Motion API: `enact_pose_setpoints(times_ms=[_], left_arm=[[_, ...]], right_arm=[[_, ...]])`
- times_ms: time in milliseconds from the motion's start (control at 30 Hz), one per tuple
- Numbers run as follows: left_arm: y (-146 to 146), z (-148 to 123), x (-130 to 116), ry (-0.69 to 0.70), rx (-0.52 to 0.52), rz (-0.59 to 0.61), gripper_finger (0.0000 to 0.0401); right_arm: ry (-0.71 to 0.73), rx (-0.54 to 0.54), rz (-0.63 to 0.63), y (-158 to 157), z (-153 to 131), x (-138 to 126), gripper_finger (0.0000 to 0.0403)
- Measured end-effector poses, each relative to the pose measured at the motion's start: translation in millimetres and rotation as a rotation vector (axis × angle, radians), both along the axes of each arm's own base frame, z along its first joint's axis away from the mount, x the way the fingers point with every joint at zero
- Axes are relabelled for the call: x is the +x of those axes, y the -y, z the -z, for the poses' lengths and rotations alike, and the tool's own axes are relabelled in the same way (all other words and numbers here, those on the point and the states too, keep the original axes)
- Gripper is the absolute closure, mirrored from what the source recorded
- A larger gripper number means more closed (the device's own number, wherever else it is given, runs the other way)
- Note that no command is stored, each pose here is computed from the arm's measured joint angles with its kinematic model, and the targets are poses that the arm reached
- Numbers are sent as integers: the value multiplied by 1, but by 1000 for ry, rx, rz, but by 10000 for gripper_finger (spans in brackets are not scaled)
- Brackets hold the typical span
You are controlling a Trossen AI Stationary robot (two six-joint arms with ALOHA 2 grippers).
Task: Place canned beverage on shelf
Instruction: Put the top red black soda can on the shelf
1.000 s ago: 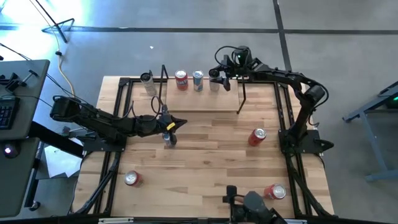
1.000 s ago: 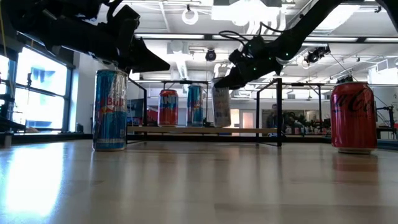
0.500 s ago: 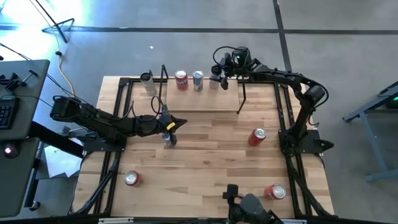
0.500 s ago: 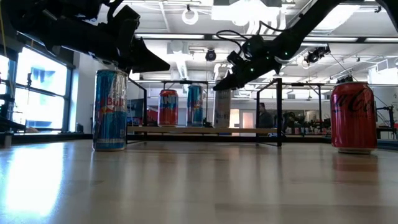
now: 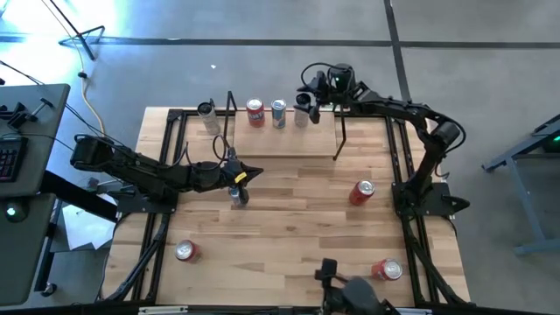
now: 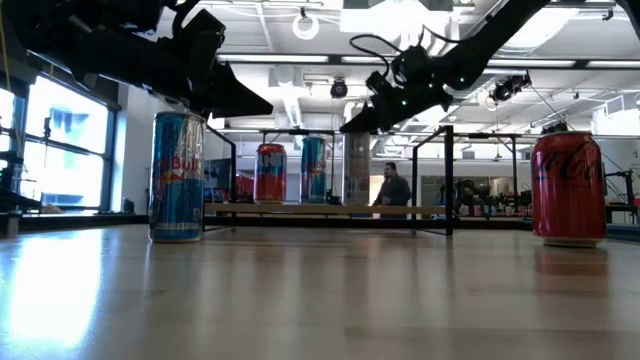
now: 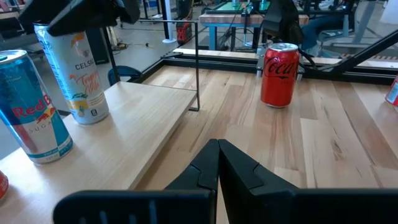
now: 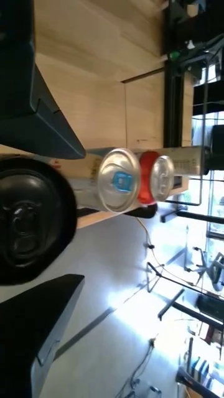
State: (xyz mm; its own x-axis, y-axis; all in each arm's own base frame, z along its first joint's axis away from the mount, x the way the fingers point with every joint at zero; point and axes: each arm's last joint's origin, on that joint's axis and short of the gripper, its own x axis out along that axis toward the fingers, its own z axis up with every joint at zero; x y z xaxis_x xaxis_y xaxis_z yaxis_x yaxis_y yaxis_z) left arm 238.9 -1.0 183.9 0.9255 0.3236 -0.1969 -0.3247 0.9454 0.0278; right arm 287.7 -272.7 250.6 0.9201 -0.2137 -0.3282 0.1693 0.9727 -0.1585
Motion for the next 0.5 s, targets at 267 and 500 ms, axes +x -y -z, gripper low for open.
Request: enact_pose_setpoints(times_ms=[267,500], left_arm=[[1,0,0,0,-4,22,401],[1,0,0,-2,-4,31,401]], right_arm=[[58,-12,4,-17,-38,-12,122],[2,-30,-46,-51,-71,-31,261]])
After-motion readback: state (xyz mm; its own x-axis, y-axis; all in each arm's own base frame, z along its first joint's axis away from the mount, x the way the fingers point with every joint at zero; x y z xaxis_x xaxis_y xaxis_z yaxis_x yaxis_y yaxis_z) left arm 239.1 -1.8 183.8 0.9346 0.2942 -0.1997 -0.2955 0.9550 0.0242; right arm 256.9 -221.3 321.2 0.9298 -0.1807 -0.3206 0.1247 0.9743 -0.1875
